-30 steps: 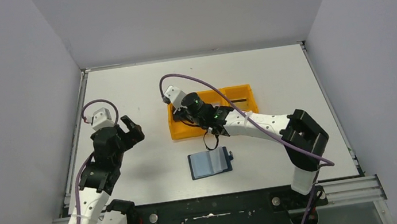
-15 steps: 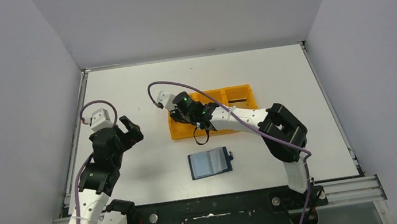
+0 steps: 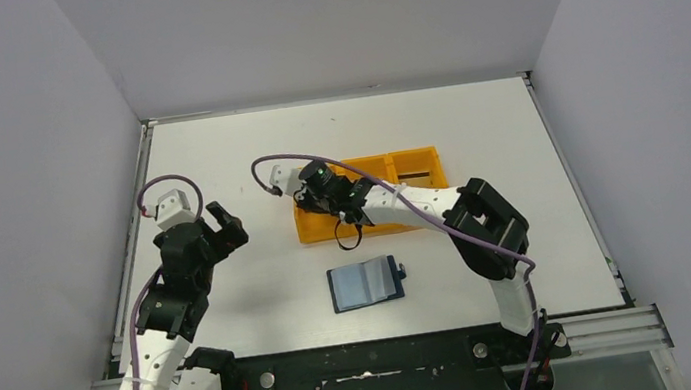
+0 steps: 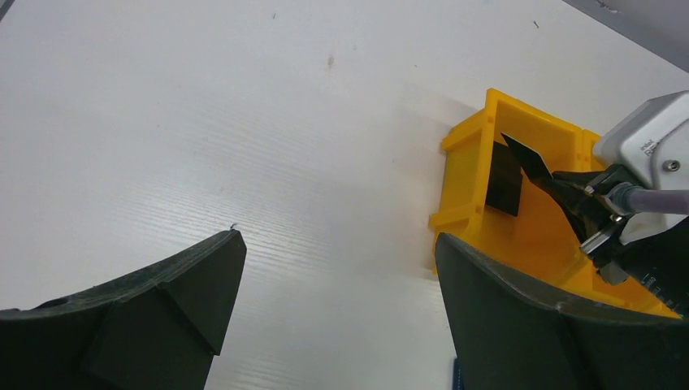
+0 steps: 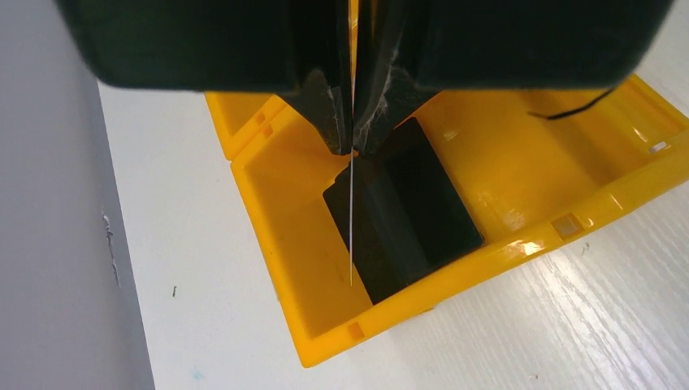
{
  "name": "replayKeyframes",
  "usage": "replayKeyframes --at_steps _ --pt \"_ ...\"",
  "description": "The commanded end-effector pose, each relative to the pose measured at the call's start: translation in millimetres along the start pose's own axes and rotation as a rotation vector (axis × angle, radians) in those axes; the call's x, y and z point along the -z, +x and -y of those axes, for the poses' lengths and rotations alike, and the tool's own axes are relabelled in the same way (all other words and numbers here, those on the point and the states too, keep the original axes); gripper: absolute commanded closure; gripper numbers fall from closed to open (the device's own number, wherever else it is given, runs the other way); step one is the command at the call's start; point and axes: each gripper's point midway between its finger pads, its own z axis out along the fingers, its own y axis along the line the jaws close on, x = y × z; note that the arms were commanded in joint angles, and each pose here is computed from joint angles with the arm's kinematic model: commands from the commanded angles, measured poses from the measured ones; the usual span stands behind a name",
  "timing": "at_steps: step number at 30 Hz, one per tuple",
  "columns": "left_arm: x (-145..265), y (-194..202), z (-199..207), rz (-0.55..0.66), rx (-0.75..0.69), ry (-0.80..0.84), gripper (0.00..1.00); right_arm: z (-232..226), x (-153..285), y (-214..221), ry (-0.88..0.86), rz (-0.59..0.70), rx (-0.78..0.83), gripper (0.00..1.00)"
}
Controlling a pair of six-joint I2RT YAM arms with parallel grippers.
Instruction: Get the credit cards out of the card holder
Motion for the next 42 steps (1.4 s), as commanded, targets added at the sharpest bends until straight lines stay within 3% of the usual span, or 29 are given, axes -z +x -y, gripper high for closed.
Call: replayKeyframes --at_steps 1,12,21,30,38,42 --pt "1 -10 -1 0.041 0.014 -0.007 0.11 18 -2 -16 0.040 0.037 0.075 1.00" --pt "1 -10 -2 0.040 0.013 -0.010 0.11 0 -13 -9 -0.047 0.024 0.207 0.96" --pt "1 -10 -1 0.042 0.012 -0.007 0.11 -4 -31 7 -0.020 -0.062 0.262 0.94" --pt "0 -10 0 0.042 0.010 -0.001 0.11 -7 -21 -6 -0.046 0.003 0.157 0.77" --pt "0 -9 0 0.038 0.008 0.000 0.11 4 -11 -17 -0.038 0.053 0.068 0.76" --pt "0 -8 0 0.035 0.008 0.002 0.11 27 9 -36 0.024 0.117 -0.068 0.76"
